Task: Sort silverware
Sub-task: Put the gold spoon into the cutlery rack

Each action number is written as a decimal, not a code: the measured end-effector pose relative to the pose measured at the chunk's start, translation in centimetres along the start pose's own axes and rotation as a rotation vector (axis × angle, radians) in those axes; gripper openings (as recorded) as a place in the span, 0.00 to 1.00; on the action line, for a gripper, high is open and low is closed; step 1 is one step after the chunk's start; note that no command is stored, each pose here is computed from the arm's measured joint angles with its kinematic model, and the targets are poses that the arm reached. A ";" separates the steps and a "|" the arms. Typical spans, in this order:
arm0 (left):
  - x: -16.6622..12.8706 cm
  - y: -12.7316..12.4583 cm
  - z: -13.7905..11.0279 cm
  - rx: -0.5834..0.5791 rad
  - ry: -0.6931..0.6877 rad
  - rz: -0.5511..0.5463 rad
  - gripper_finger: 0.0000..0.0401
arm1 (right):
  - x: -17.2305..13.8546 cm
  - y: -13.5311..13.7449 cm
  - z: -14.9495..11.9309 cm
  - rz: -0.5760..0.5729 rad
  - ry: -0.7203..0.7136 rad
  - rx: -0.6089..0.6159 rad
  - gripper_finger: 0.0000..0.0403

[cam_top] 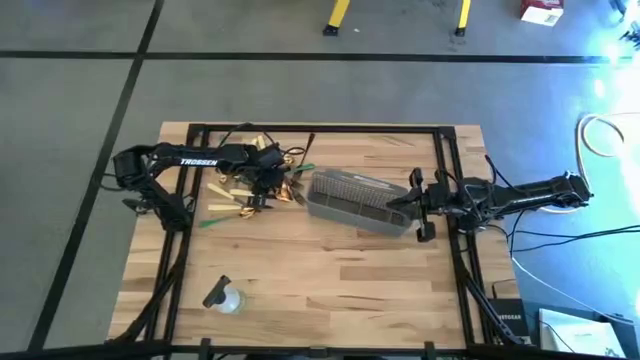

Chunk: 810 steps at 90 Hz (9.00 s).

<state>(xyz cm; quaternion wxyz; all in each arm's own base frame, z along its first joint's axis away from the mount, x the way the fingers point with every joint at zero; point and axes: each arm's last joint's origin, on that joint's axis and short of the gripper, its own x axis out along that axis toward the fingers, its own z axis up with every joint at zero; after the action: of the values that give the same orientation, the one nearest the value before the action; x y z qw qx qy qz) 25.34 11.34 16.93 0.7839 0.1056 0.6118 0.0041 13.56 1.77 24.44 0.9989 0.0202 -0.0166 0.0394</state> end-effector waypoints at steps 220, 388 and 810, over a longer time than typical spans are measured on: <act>-15.3 -2.0 3.9 -0.394 -0.921 0.104 0.00 | 0.0 0.0 0.1 0.015 -0.007 -0.015 0.00; -4.9 -3.7 6.4 -0.522 -1.209 0.049 0.11 | 0.0 0.1 0.4 0.026 -0.038 -0.022 0.00; -4.5 1.2 1.2 -0.451 -0.031 0.242 0.00 | 0.0 0.2 -0.3 0.076 0.030 -0.017 0.00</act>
<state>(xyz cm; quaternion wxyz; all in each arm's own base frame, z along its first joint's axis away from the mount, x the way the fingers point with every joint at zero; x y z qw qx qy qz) 25.48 11.72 21.69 0.7907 0.0005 0.5663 0.2324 13.58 2.00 24.17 0.9969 0.0106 -0.0029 0.0776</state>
